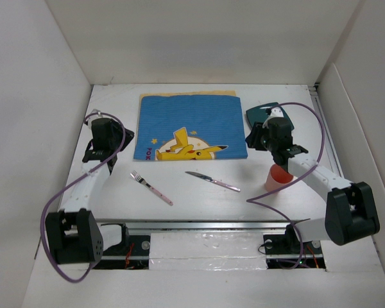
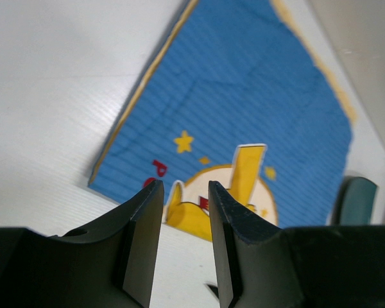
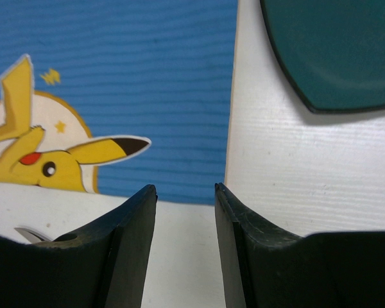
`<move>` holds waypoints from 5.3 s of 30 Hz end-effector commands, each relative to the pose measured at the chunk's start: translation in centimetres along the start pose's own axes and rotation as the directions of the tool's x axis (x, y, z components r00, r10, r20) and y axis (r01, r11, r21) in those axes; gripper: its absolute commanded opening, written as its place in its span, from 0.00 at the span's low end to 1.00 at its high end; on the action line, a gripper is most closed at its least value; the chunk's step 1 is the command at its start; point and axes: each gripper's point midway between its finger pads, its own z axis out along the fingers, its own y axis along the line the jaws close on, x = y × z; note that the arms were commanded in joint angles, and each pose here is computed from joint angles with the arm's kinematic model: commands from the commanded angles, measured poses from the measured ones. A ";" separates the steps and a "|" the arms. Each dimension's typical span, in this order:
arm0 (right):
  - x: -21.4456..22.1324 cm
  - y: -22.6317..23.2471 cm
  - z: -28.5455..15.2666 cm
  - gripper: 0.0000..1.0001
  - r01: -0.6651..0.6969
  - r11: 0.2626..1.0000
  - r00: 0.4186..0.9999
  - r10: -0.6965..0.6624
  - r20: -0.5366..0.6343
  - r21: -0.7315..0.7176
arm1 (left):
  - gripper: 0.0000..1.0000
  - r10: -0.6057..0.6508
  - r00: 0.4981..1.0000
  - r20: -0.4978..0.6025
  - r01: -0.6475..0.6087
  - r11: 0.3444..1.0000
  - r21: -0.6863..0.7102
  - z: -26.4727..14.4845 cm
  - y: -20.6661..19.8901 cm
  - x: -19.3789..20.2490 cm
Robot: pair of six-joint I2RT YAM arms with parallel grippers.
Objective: Set the dinner table for one person
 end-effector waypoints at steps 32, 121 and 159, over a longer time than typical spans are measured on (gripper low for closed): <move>-5.6 -21.5 8.0 0.64 -0.667 0.742 0.741 0.655 0.149 0.057 | 0.26 0.372 0.927 -0.039 -0.245 0.683 0.688 -14.0 -9.7 6.9; -9.0 16.8 16.7 0.00 -0.344 0.723 0.926 0.158 -0.342 -0.599 | 0.25 0.319 0.947 0.041 -0.266 0.705 0.657 -14.9 -10.5 4.0; -18.9 17.5 1.9 0.00 0.130 0.930 0.986 -0.084 0.147 -0.343 | 0.19 0.315 0.948 0.044 -0.263 0.701 0.663 -15.0 -10.2 4.3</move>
